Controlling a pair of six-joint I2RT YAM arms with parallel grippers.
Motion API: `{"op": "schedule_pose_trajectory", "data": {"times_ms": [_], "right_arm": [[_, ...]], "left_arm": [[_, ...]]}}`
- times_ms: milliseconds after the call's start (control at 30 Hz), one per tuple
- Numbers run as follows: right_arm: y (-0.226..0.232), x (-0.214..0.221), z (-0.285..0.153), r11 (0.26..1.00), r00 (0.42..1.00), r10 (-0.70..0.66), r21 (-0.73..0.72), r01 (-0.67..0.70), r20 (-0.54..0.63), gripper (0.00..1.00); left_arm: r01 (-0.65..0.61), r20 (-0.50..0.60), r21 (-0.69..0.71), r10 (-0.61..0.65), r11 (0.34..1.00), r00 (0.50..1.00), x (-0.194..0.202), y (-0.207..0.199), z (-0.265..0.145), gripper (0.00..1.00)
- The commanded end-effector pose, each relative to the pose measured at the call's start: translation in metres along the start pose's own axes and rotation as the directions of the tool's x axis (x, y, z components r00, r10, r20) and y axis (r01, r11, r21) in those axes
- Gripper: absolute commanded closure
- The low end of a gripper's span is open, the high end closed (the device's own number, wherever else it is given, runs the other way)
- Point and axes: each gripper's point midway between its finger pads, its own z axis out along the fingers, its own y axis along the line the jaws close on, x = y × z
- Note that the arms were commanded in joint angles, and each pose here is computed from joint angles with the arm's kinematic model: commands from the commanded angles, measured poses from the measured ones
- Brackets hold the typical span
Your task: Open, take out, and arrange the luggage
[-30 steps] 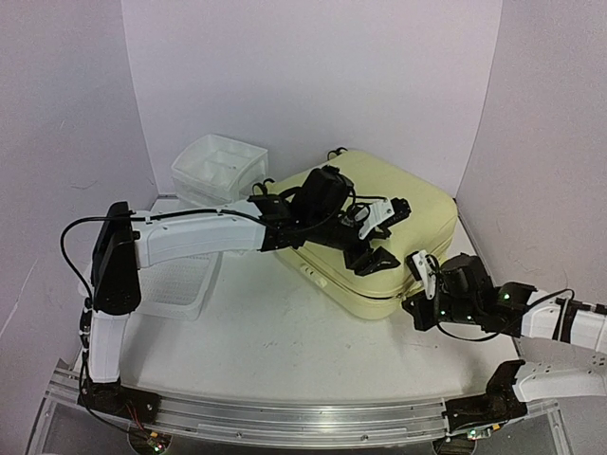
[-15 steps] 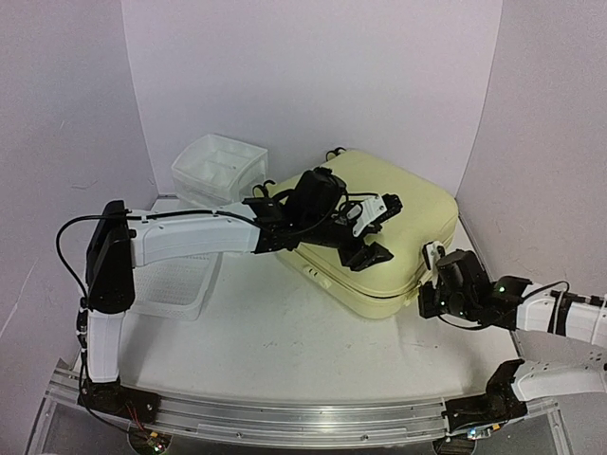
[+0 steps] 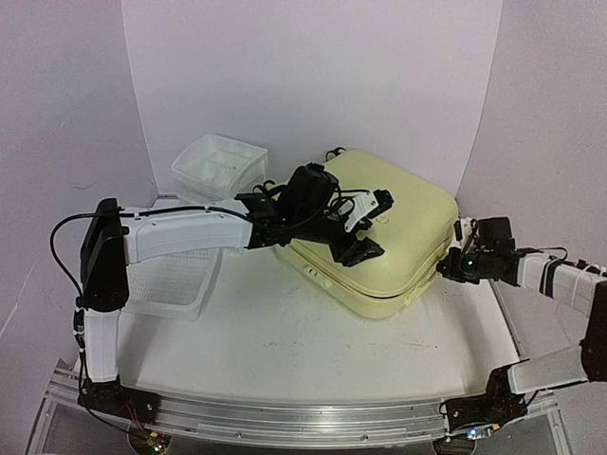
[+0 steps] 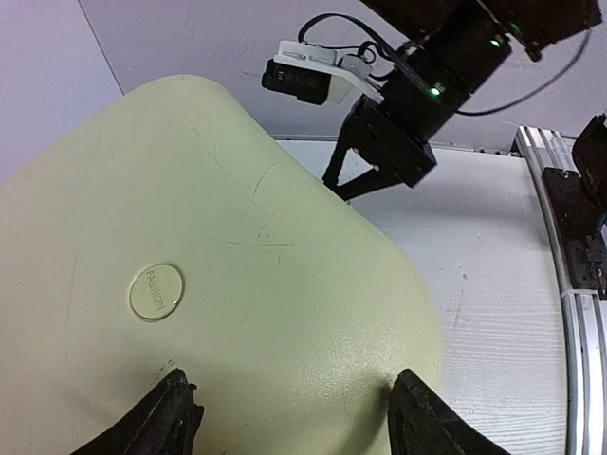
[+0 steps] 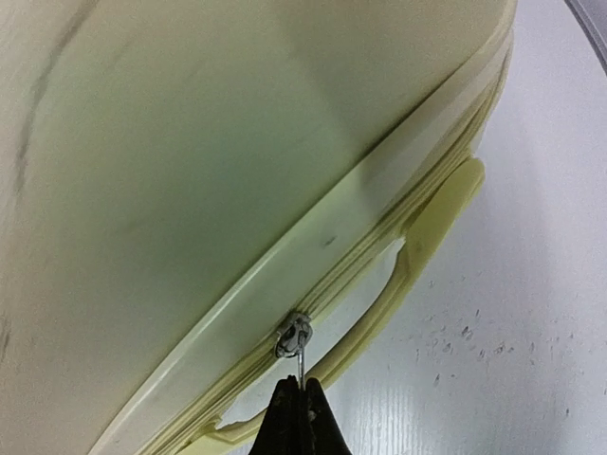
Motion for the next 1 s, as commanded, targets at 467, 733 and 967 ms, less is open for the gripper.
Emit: {"op": "schedule_pose_trajectory", "data": {"times_ms": [467, 733, 967], "right_arm": [[-0.107, -0.113, 0.046, 0.970, 0.990, 0.143, -0.199, -0.140, 0.002, 1.00], [-0.125, -0.135, 0.074, 0.973, 0.991, -0.130, -0.196, 0.123, -0.023, 1.00], [-0.068, -0.114, 0.056, 0.920, 0.948, -0.317, -0.244, 0.308, 0.003, 1.00]], "left_arm": [[0.097, -0.131, 0.007, -0.095, 0.995, 0.987, 0.034, -0.002, -0.014, 0.32], [0.110, -0.149, 0.019, -0.106, 0.994, 0.983, 0.035, -0.005, -0.019, 0.33], [0.158, -0.101, 0.081, -0.149, 0.984, 0.984, -0.005, -0.015, -0.038, 0.31]]}}
